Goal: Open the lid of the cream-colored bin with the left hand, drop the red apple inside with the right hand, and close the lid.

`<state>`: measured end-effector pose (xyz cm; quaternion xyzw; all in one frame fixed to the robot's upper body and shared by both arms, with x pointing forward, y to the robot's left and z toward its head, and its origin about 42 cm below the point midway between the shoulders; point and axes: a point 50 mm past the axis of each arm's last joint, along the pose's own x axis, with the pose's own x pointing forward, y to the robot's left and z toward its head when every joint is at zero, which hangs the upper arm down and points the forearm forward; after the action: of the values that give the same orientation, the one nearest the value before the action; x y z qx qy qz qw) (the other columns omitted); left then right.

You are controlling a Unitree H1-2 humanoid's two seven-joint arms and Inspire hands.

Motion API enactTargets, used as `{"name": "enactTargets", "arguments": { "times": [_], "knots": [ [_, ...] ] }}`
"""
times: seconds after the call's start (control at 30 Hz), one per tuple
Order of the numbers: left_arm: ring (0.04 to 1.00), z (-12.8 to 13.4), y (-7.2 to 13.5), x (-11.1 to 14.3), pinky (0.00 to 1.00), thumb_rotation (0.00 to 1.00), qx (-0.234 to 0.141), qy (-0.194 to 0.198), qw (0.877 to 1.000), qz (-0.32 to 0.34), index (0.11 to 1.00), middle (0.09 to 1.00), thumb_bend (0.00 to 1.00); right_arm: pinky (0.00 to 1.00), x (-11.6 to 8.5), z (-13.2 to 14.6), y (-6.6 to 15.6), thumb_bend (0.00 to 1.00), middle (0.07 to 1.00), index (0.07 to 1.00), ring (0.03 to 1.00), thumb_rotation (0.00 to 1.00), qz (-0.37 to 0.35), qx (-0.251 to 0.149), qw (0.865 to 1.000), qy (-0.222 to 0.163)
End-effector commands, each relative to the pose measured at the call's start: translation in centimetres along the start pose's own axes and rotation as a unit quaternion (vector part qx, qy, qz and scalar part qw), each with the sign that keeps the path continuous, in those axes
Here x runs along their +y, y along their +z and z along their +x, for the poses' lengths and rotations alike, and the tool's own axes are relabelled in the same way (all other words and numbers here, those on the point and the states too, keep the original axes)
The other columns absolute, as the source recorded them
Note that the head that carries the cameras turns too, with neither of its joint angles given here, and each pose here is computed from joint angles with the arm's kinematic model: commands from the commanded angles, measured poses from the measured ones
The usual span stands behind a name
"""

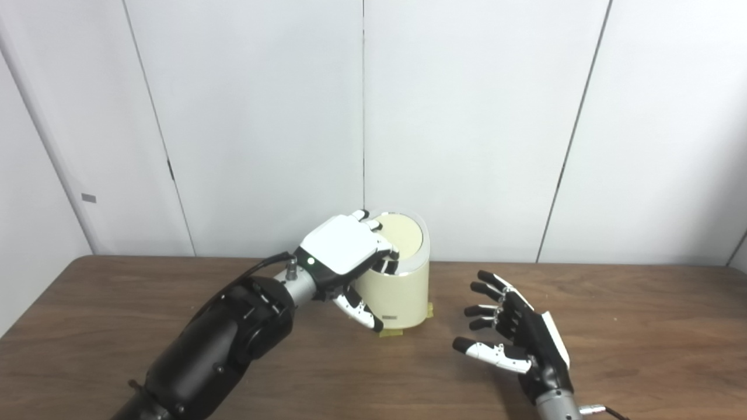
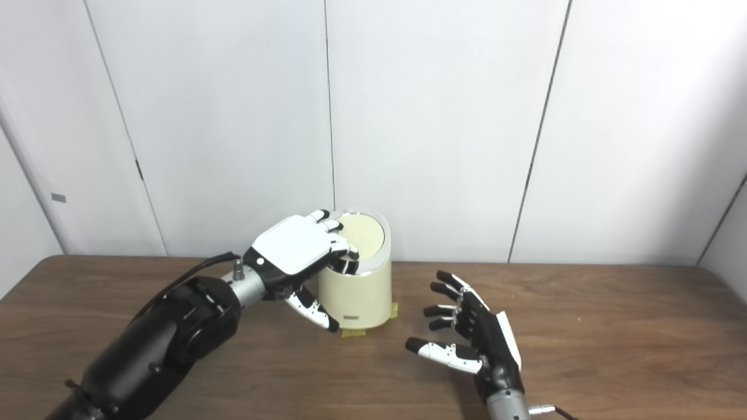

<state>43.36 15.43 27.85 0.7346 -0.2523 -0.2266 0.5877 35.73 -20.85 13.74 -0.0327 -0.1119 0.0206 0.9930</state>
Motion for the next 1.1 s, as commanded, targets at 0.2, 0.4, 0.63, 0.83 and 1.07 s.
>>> {"name": "enactTargets", "arguments": {
  "times": [0.2, 0.4, 0.63, 0.83, 1.07],
  "knots": [
    [0.893, -2.1, -0.4, 1.5, 0.99, 0.33, 0.001, 0.1, 0.986, -0.137, 0.76, 0.764, 0.94, 0.53, -0.1, 1.1, 1.8, 0.84, 0.793, 0.819, 0.621, 0.14, 0.005, -0.039, 0.999, -0.001],
    [0.856, -4.6, -1.0, 1.2, 0.77, 0.34, 0.027, 0.243, 0.919, -0.31, 0.784, 0.797, 0.85, 0.51, -0.5, 1.1, 1.5, 0.84, 0.8, 0.824, 0.632, 0.15, 0.011, -0.041, 0.999, 0.01],
    [0.804, -7.5, -1.8, -2.2, 0.72, 0.29, 0.073, 0.34, 0.789, -0.507, 0.788, 0.785, 0.76, 0.52, -0.4, 0.9, 1.7, 0.82, 0.804, 0.822, 0.642, 0.1, 0.014, -0.044, 0.999, 0.017],
    [0.768, -10.8, -2.1, -6.2, 0.63, 0.32, 0.11, 0.312, 0.732, -0.595, 0.821, 0.816, 0.81, 0.54, -0.6, 0.7, 1.8, 0.82, 0.8, 0.817, 0.652, 0.12, 0.003, -0.037, 0.999, 0.01],
    [0.723, -13.3, -1.2, -10.1, 0.63, 0.26, 0.128, 0.286, 0.709, -0.632, 0.822, 0.792, 0.82, 0.53, -1.0, 0.2, 1.8, 0.81, 0.799, 0.82, 0.66, 0.12, -0.015, -0.036, 0.999, 0.007]
  ]
}}
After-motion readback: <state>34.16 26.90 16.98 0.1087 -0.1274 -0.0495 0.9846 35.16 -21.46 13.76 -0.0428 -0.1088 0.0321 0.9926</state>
